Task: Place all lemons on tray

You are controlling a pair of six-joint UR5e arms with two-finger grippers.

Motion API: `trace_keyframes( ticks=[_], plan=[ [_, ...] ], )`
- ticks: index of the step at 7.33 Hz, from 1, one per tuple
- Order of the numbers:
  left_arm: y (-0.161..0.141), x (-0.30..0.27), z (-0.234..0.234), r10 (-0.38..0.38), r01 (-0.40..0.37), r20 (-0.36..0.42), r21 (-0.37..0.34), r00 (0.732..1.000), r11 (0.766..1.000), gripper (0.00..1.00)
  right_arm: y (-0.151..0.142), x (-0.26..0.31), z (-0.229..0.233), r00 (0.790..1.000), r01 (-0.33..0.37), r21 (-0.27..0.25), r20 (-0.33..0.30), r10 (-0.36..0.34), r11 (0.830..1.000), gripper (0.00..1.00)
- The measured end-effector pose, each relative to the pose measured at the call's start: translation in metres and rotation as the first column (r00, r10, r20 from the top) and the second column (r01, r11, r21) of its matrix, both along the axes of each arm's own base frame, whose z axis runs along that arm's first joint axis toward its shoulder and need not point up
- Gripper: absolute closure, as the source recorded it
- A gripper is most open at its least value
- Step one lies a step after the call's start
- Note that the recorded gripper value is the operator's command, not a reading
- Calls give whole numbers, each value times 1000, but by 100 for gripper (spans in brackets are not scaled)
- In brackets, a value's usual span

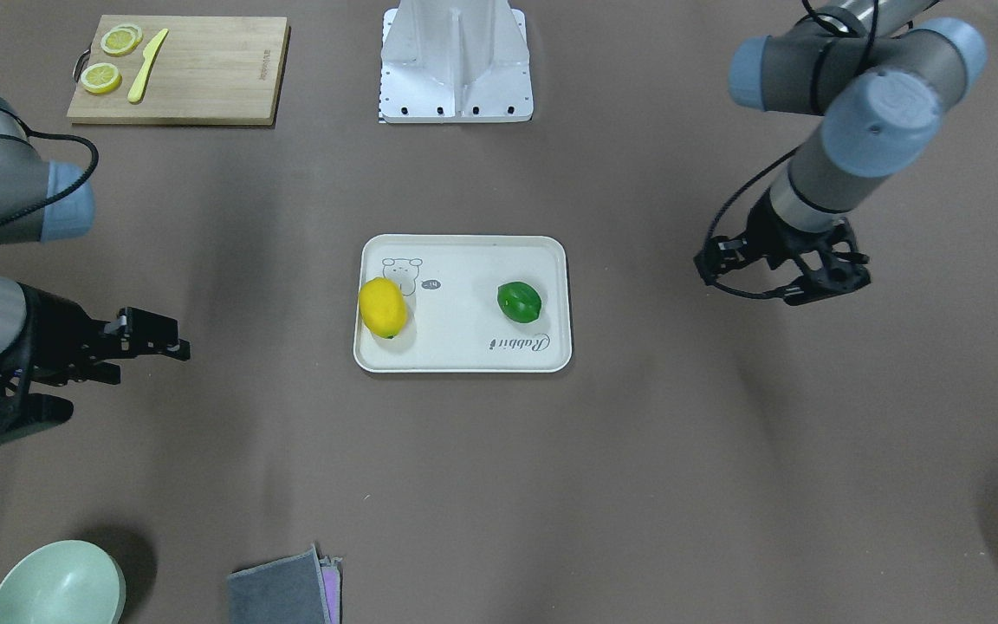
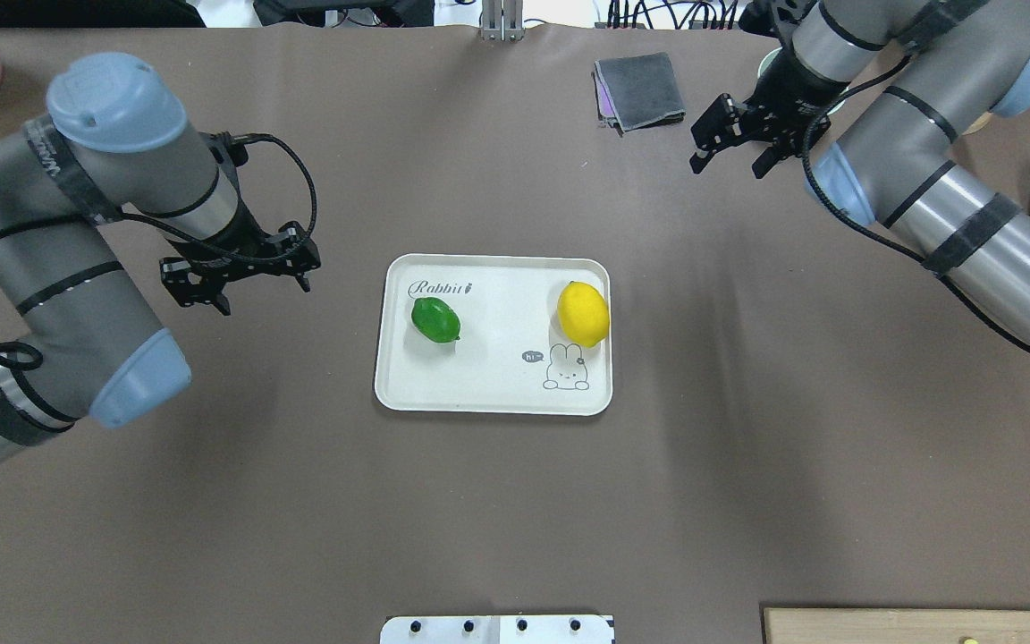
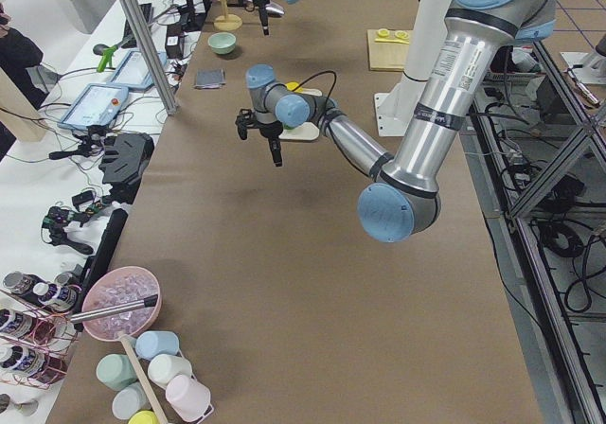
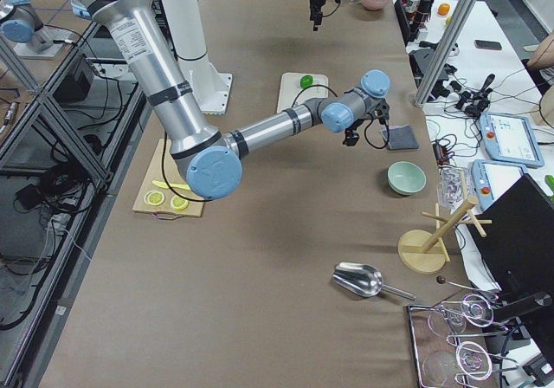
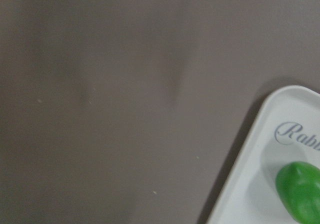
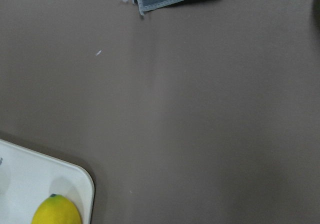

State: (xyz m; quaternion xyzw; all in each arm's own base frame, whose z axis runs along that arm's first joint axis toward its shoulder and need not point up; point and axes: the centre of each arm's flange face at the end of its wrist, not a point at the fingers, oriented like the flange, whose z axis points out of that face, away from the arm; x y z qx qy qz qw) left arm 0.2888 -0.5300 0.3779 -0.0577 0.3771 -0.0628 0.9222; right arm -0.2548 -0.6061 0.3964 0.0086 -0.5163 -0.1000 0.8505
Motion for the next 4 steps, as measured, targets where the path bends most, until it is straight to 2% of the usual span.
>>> trace_keyframes(
  ticks=[2, 4],
  plan=[
    [-14, -74, 57, 48, -50, 29, 67, 998, 997, 2, 56, 46, 37, 1000, 12, 56, -9, -11, 998, 1],
    [-6, -128, 103, 115, -115, 9, 96, 993, 989, 2, 98, 92, 77, 997, -24, 64, -66, 29, 998, 1]
  ],
)
